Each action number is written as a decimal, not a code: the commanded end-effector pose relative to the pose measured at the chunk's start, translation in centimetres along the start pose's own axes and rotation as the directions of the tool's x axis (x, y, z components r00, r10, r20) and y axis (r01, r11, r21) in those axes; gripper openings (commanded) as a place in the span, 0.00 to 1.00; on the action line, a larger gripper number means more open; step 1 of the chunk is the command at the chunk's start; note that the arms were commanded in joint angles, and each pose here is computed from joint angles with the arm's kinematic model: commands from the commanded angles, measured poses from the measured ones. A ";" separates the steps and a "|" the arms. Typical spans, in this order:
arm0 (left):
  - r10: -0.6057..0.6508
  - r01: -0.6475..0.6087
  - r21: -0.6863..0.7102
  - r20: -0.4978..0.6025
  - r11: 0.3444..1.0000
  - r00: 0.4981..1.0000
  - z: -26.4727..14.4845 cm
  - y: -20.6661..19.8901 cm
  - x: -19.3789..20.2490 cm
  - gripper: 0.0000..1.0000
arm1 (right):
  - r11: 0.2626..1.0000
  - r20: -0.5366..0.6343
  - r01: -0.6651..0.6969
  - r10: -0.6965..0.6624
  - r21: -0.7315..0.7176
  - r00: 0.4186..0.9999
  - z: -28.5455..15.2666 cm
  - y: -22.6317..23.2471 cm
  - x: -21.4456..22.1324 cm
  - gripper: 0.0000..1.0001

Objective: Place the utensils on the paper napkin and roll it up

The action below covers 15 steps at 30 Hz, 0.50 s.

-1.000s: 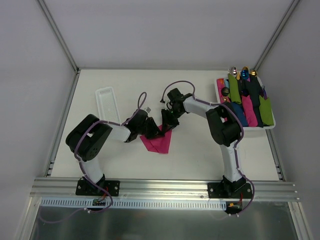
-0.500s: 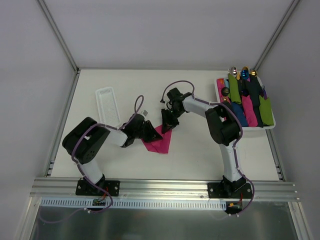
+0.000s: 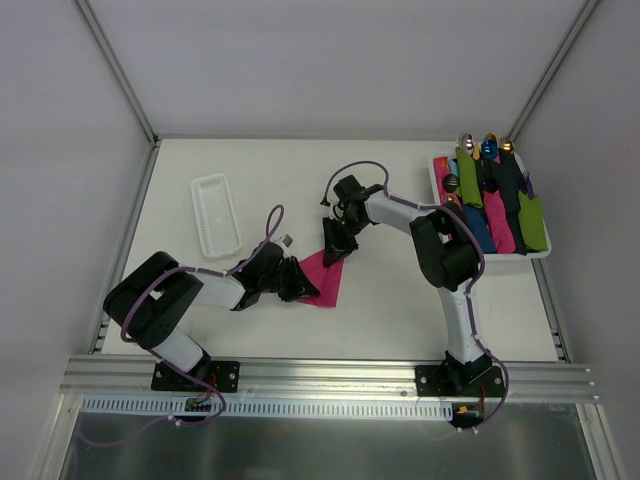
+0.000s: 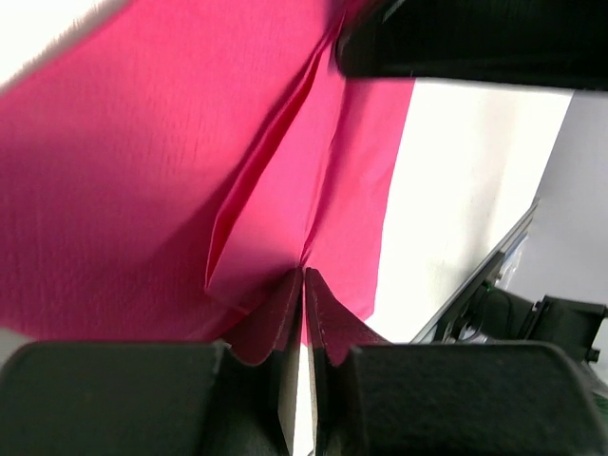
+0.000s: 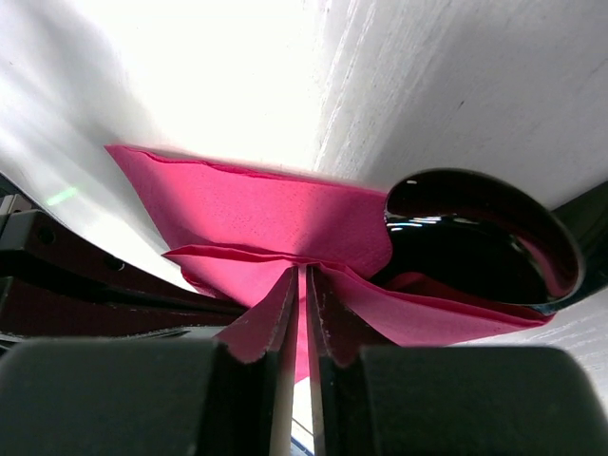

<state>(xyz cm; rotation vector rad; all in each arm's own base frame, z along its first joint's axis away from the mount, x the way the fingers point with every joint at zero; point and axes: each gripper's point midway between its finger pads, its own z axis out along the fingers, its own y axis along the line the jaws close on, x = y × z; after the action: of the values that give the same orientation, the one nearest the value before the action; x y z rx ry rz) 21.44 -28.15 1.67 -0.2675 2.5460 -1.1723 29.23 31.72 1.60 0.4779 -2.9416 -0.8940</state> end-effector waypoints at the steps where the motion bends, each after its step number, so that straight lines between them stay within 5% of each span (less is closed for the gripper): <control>1: 0.026 -0.031 -0.066 -0.064 0.997 0.998 -1.0 2.1 2.4 0.06 | 0.996 0.013 -0.015 0.014 0.090 1.000 0.7 -2.4 -0.6 0.11; 15: 0.043 -0.044 -0.058 -0.030 0.997 0.999 -2.0 1.3 1.9 0.07 | 0.999 -0.007 0.027 -0.027 0.047 1.000 1.0 -1.7 -0.4 0.11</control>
<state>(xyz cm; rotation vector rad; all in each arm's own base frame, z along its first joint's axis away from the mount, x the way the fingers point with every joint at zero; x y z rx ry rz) 19.93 -27.21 1.77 -0.2430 2.5740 -1.1396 29.14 31.84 1.65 0.4847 -2.9214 -0.9123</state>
